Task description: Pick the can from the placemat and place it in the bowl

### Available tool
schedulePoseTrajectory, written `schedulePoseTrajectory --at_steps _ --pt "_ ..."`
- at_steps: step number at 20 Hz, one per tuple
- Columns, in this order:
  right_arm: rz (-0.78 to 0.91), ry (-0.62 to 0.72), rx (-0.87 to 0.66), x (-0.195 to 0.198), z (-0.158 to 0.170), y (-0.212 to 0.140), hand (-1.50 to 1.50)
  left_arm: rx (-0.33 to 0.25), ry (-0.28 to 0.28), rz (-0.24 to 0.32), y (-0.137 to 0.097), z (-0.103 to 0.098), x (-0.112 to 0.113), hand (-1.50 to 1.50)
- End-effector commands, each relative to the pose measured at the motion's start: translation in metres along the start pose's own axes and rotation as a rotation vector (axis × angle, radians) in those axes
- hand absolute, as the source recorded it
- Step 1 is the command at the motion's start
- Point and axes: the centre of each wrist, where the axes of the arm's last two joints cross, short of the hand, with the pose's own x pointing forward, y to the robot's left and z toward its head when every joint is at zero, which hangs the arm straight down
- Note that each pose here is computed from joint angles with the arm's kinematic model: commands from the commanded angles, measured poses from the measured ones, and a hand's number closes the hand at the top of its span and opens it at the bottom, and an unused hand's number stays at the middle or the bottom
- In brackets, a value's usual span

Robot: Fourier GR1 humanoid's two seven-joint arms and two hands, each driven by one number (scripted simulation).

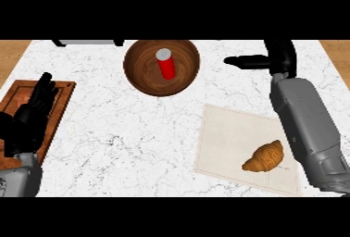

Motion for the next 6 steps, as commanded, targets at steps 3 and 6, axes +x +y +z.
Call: schedulePoseTrajectory --at_steps 3,6 --pt "-0.083 -0.063 0.054 -0.019 0.028 -0.053 -1.5 -0.003 -0.005 -0.01 0.001 0.01 -0.003 0.0" --pt "-0.094 -0.075 0.054 -0.012 0.038 -0.05 -1.5 -0.003 -0.008 -0.015 0.011 0.01 -0.002 0.0"
